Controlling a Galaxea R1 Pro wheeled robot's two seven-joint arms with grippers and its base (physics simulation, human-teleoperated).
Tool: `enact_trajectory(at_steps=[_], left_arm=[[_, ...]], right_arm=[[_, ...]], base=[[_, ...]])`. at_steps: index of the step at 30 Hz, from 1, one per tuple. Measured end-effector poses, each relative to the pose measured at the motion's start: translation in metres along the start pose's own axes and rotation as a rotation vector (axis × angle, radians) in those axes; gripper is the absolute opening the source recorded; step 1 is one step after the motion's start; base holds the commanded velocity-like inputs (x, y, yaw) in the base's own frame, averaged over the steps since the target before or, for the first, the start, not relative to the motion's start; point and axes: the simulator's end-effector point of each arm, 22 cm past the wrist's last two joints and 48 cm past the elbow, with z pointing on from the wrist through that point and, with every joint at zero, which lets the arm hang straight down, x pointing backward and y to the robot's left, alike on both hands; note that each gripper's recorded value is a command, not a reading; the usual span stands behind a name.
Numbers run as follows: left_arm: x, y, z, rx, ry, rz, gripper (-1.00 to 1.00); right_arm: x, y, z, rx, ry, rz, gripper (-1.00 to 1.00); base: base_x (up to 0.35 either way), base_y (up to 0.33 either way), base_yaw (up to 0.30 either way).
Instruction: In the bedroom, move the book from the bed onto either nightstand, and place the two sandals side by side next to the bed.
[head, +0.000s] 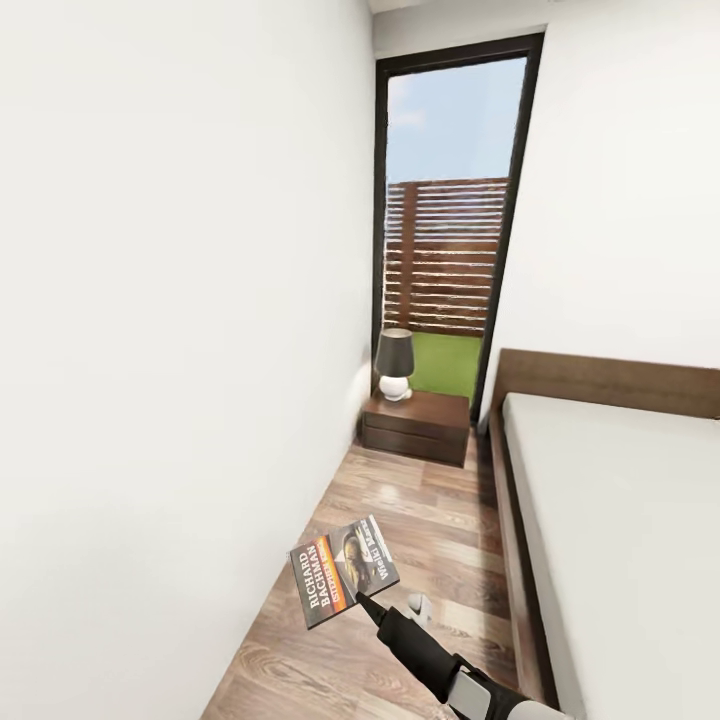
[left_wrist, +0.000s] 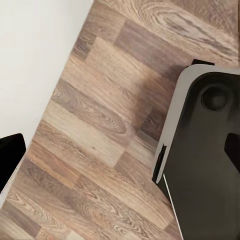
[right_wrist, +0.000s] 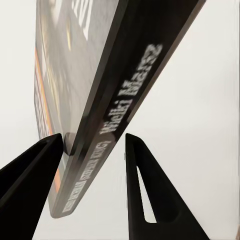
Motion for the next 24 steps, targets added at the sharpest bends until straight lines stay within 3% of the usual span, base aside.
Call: enact_trajectory(at_steps=[13, 24], left_arm=[[-0.0002, 0.001, 0.0001, -0.001, -0.001, 0.001, 1.0], [-0.0005, 0.0013, 0.0002, -0.002, -0.001, 0.001, 1.0]], right_arm=[[0.0, 0.0001, -0.0001, 0.0, 0.0, 0.0, -1.0], [0.0, 0.0, 0.0001, 0.0, 0.0, 0.0, -1.0]], base=[[0.061, 0.036, -0.254], [0.039, 0.018, -0.043]])
